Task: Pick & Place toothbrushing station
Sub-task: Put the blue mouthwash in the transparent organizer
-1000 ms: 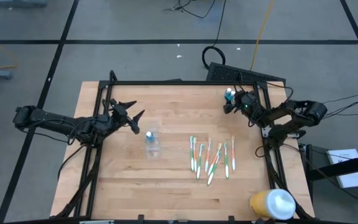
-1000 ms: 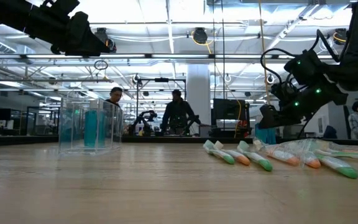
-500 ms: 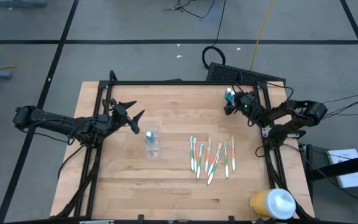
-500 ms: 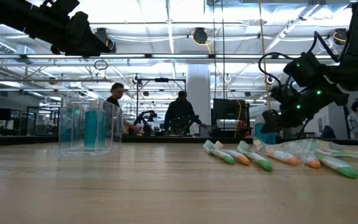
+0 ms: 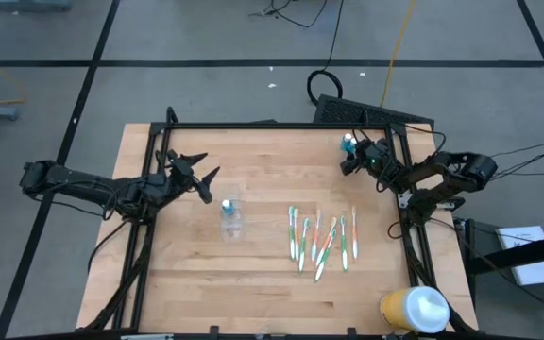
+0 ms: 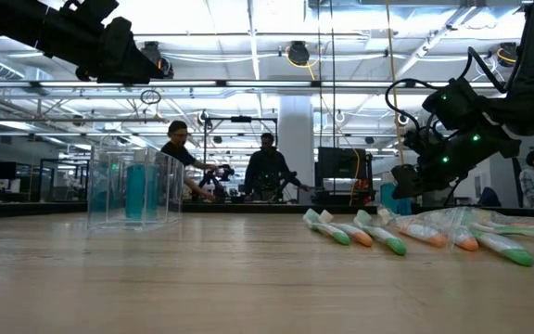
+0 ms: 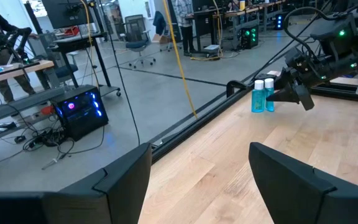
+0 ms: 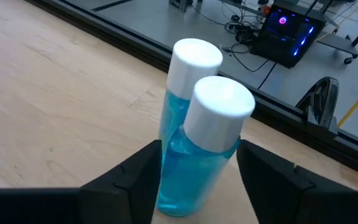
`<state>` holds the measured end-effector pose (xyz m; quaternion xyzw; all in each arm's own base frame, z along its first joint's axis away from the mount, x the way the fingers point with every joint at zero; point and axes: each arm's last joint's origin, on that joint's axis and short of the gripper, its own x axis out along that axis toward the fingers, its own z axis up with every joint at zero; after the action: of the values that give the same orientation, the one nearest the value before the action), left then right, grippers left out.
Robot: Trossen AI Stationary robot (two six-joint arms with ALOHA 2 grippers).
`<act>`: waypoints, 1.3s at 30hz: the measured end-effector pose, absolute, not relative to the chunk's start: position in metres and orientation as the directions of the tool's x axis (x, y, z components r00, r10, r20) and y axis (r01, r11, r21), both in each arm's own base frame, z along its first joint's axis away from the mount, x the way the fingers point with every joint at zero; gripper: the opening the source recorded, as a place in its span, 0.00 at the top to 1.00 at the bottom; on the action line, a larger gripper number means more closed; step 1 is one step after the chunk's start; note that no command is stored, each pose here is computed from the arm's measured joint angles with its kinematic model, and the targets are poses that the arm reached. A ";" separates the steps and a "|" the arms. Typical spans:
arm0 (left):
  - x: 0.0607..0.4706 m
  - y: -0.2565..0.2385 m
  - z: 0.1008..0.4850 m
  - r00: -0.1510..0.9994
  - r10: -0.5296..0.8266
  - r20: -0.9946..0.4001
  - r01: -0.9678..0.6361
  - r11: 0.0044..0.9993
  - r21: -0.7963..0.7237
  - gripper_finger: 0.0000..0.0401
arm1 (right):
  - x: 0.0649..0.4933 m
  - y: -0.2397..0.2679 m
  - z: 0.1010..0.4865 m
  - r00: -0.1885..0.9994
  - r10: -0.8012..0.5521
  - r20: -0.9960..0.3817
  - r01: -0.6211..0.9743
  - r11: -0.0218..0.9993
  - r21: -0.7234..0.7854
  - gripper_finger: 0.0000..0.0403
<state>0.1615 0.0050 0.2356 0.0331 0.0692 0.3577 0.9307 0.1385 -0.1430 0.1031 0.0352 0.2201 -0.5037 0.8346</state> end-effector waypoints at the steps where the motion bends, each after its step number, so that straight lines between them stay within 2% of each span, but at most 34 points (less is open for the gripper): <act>1: 0.162 0.005 0.236 0.735 0.670 -0.105 -0.661 0.742 0.111 0.31 | 0.139 -0.143 0.103 0.396 -0.825 -0.403 0.856 0.490 -0.163 0.52; 12: 0.162 0.005 0.236 0.735 0.670 -0.105 -0.661 0.742 0.111 0.31 | 0.139 -0.143 0.103 0.396 -0.826 -0.401 0.857 0.490 -0.162 0.64; 27: 0.162 0.004 0.235 0.759 0.642 -0.110 -0.633 0.767 0.107 0.31 | 0.144 -0.138 0.103 0.428 -0.809 -0.402 0.851 0.511 -0.122 0.64; 39: 0.163 0.004 0.235 0.772 0.625 -0.112 -0.617 0.780 0.101 0.31 | 0.156 -0.124 0.103 0.546 -0.731 -0.409 0.796 0.605 -0.019 0.64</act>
<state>0.1626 0.0037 0.2355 0.0290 0.0696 0.3302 0.9409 0.1561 -0.1245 0.1032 0.0844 0.1915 -0.4362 0.8752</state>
